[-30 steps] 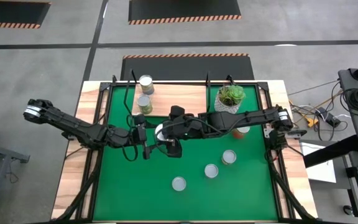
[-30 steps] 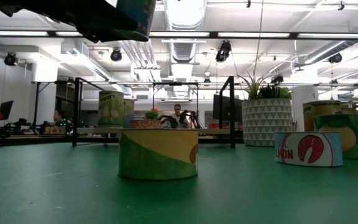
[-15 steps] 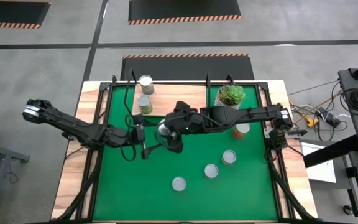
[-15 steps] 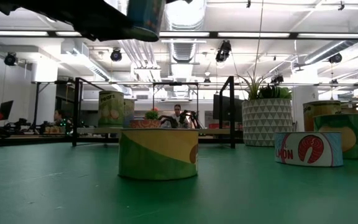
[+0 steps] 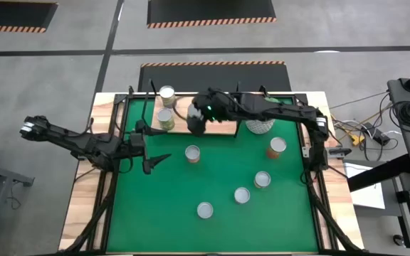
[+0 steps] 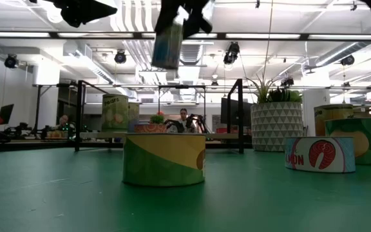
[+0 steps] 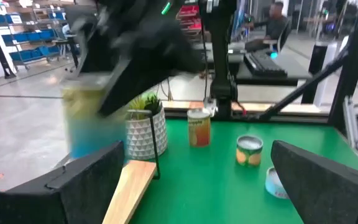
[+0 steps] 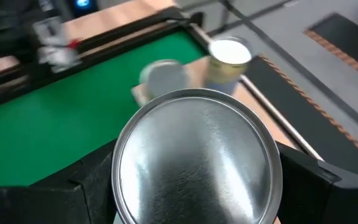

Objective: Pick and place cans onto a shelf
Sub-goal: Put the canned cherries on the shelf

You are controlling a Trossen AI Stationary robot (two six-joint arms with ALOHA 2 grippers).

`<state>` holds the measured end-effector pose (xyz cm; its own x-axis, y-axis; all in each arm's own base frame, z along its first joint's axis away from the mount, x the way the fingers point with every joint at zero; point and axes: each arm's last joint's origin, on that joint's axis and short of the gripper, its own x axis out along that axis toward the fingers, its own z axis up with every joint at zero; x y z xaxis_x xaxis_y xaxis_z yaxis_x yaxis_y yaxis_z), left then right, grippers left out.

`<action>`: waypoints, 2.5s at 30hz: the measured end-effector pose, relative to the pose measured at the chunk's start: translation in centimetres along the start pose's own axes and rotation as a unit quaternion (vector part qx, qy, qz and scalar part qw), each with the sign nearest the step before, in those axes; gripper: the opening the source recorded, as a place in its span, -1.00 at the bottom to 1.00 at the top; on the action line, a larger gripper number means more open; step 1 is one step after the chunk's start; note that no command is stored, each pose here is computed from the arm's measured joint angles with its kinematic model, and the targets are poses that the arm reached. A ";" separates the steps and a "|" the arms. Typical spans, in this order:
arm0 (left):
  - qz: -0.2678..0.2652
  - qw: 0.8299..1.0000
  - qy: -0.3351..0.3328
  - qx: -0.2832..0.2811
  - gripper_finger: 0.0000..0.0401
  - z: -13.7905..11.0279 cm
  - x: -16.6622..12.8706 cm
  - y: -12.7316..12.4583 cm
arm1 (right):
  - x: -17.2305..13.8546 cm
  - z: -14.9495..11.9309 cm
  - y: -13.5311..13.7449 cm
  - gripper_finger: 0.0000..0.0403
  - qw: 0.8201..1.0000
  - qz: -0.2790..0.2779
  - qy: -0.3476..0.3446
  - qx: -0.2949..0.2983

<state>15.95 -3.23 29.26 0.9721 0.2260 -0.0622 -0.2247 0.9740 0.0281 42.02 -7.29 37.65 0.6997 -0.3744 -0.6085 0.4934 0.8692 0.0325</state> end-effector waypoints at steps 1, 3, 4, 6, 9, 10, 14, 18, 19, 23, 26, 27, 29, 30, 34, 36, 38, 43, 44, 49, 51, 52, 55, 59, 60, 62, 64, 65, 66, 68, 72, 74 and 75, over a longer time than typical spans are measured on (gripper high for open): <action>0.000 1.000 -0.001 -0.003 0.93 0.1 -0.3 0.2 | 1.0 0.1 -0.7 0.52 1.000 -0.008 -0.001 0.012; 0.000 1.000 -0.004 -0.010 0.93 0.2 -0.6 0.3 | 3.1 0.0 -1.9 0.52 0.999 -0.024 -0.001 0.032; 0.000 1.000 -0.003 -0.011 0.93 0.2 -0.7 0.4 | 4.1 -0.1 -2.6 0.52 0.999 -0.031 0.000 0.042; 0.000 1.000 -0.002 -0.011 0.93 0.1 -0.9 0.5 | 6.2 -0.3 -3.8 0.52 0.997 -0.049 0.002 0.060; 0.000 1.000 -0.003 -0.012 0.93 0.1 -0.9 0.5 | 9.1 -1.0 -5.5 0.52 0.992 -0.098 0.003 0.080; 0.000 1.000 -0.002 -0.011 0.93 0.0 -0.9 0.5 | 10.0 -1.4 -6.1 0.52 0.989 -0.119 0.009 0.083; 0.000 1.000 0.001 -0.010 0.93 -0.1 -0.8 0.5 | 12.7 -2.7 -7.8 0.52 0.980 -0.172 0.027 0.100; 0.000 1.000 0.002 -0.009 0.93 -0.1 -0.8 0.4 | 14.0 -3.3 -8.3 0.52 0.976 -0.186 0.027 0.114; 0.000 1.000 0.002 -0.009 0.93 -0.1 -0.8 0.4 | 14.1 -3.4 -8.4 0.52 0.975 -0.190 0.027 0.116; 0.000 1.000 0.002 -0.008 0.93 -0.1 -0.8 0.4 | 14.3 -3.4 -8.5 0.52 0.971 -0.209 0.022 0.114; 0.000 1.000 0.002 -0.008 0.93 -0.1 -0.8 0.4 | 14.3 -3.4 -8.5 0.52 0.970 -0.209 0.019 0.124; 0.000 1.000 0.002 -0.008 0.93 -0.1 -0.8 0.4 | 14.4 -3.5 -8.5 0.52 0.970 -0.210 0.020 0.123; 0.000 1.000 0.002 -0.008 0.93 -0.1 -0.8 0.4 | 14.7 -3.6 -8.5 0.53 0.970 -0.209 0.019 0.125; 0.000 1.000 0.002 -0.008 0.93 -0.1 -0.8 0.4 | 14.8 -3.6 -8.5 0.54 0.970 -0.208 0.017 0.125; 0.000 1.000 0.002 -0.008 0.93 -0.1 -0.8 0.4 | 14.9 -3.5 -8.5 0.62 0.970 -0.206 0.009 0.131; 0.000 1.000 0.002 -0.009 0.93 -0.1 -0.8 0.4 | 14.9 -3.5 -8.5 0.68 0.970 -0.206 0.009 0.133; 0.000 1.000 0.002 -0.009 0.93 -0.1 -0.8 0.4 | 14.9 -3.5 -8.5 0.73 0.970 -0.204 0.010 0.134; 0.000 1.000 0.002 -0.009 0.93 -0.1 -0.8 0.4 | 14.9 -3.5 -8.4 0.77 0.970 -0.203 0.009 0.135; 0.000 1.000 0.002 -0.009 0.93 -0.1 -0.8 0.4 | 14.8 -3.4 -8.5 0.77 0.970 -0.202 0.010 0.132; 0.000 1.000 0.002 -0.009 0.93 -0.1 -0.8 0.4 | 12.3 -1.7 -8.4 0.75 0.975 -0.197 0.007 0.105; 0.000 1.000 0.002 -0.009 0.93 -0.1 -0.8 0.4 | 10.8 -1.0 -8.4 0.72 0.980 -0.181 0.017 0.084; 0.000 1.000 0.002 -0.009 0.93 -0.1 -0.8 0.4 | 10.2 -0.8 -8.3 0.70 0.983 -0.169 0.028 0.073; 0.000 1.000 0.002 -0.012 0.93 -0.1 -0.8 0.4 | 9.0 -0.9 -8.2 0.60 0.990 -0.118 0.068 0.032; 0.000 1.000 0.003 -0.013 0.93 -0.1 -0.8 0.4 | 8.1 -1.6 -7.9 0.35 0.990 -0.052 0.130 -0.016; 0.000 1.000 0.003 -0.013 0.93 -0.1 -0.8 0.4 | 8.0 -1.9 -8.0 0.27 0.988 -0.051 0.146 -0.027; 0.000 1.000 0.003 -0.013 0.93 -0.2 -0.8 0.4 | 8.4 -2.5 -8.2 0.08 0.983 -0.060 0.170 -0.041; 0.000 1.000 0.003 -0.013 0.93 -0.2 -0.8 0.4 | 9.1 -3.1 -8.4 -0.11 0.979 -0.065 0.186 -0.045; 0.000 1.000 0.004 -0.012 0.93 -0.2 -0.8 0.4 | 9.5 -3.4 -8.5 -0.21 0.978 -0.067 0.191 -0.048; 0.000 1.000 0.004 -0.012 0.93 -0.2 -0.8 0.4 | 9.9 -3.5 -8.7 -0.30 0.977 -0.069 0.194 -0.052; 0.000 1.000 0.004 -0.012 0.93 -0.2 -0.8 0.4 | 10.6 -3.9 -9.0 -0.48 0.975 -0.082 0.199 -0.062; 0.000 1.000 0.005 -0.012 0.93 -0.2 -0.7 0.4 | 12.0 -4.5 -10.0 -0.77 0.969 -0.118 0.206 -0.067; 0.000 1.000 0.006 -0.011 0.93 -0.2 -0.7 0.4 | 12.6 -4.7 -10.5 -0.88 0.968 -0.122 0.208 -0.064; 0.000 1.000 0.007 -0.010 0.93 -0.2 -0.7 0.4 | 12.9 -4.8 -10.6 -0.92 0.968 -0.124 0.207 -0.062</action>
<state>15.17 -3.00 29.07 0.9711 0.2260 -0.0763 -0.2261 0.9741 0.0072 43.34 -19.83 25.64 0.2876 -0.4369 -0.8523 0.5355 0.8112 -0.2351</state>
